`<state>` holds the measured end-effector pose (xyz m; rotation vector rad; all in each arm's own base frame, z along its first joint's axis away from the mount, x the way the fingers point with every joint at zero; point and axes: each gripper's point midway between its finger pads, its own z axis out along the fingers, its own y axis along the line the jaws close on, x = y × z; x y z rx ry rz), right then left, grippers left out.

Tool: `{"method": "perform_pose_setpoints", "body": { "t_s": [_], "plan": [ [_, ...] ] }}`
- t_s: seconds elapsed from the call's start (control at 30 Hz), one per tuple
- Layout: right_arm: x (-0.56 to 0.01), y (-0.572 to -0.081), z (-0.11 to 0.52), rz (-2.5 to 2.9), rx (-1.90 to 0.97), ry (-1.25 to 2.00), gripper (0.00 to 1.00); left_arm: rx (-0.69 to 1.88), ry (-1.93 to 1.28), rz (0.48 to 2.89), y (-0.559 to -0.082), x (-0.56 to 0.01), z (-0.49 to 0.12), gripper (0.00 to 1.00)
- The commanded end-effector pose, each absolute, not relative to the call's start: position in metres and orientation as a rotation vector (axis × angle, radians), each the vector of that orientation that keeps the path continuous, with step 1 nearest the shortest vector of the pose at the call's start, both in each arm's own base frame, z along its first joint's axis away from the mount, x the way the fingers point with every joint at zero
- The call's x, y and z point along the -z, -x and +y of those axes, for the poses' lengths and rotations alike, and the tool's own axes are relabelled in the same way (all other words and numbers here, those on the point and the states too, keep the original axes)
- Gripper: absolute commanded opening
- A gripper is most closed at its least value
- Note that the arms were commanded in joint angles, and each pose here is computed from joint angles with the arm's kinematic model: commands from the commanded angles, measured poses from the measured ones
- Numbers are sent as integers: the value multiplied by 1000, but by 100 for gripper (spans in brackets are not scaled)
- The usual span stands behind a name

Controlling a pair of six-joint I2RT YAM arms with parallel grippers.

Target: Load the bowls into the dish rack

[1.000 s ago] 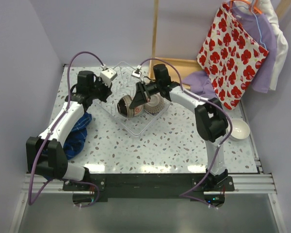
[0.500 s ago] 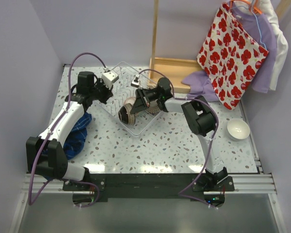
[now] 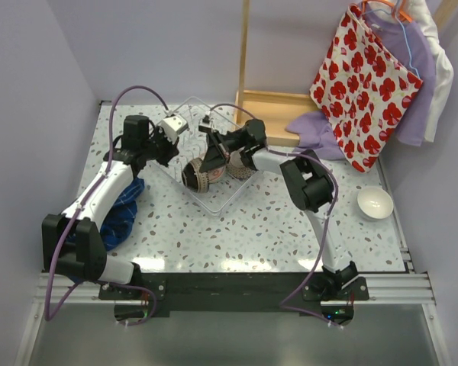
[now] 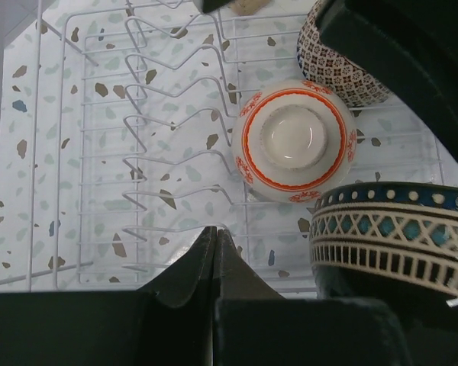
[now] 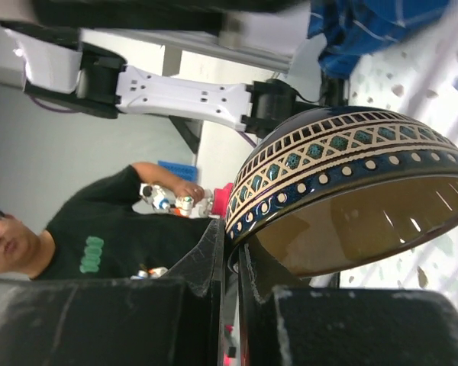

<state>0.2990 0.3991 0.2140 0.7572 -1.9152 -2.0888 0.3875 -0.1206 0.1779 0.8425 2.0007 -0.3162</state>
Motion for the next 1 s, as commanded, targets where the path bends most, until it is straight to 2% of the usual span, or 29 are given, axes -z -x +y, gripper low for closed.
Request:
{"method": "perform_pose_setpoints", "body": {
  "t_s": [0.0,0.3,0.43,0.63,0.7,0.8,0.87,0.9,0.93,0.97],
  "plan": [
    [-296,-266,392,-1800,2263,-1499,0,326,-847,1922,-389,-200,-124,0],
    [-390,-252,367,-1709,2403,-1925,0,401,-790,1871,-404,-220,-138,0],
    [-423,-241,363,-1618,2462,-2100,0,347,-740,1828,-419,-246,-133,0],
    [-442,-240,368,-1477,2516,-2327,0,-11,-536,1719,-450,-309,-81,0],
    [-448,-243,371,-1407,2558,-2405,0,-203,-367,1706,-454,-330,-41,0],
    [-460,-255,383,-1337,2694,-2381,0,-344,-126,1669,-450,-358,17,0],
    [-484,-271,394,-1472,2837,-2122,0,-395,-28,1674,-441,-364,44,0],
    [-484,-289,404,-1450,2896,-2326,0,-411,20,1675,-437,-365,58,0],
    [-482,-305,412,-1751,2854,-2073,0,-410,23,1686,-434,-364,58,0],
    [-486,-332,423,-1993,2916,-2028,0,-423,41,1682,-429,-367,70,0]
  ]
}}
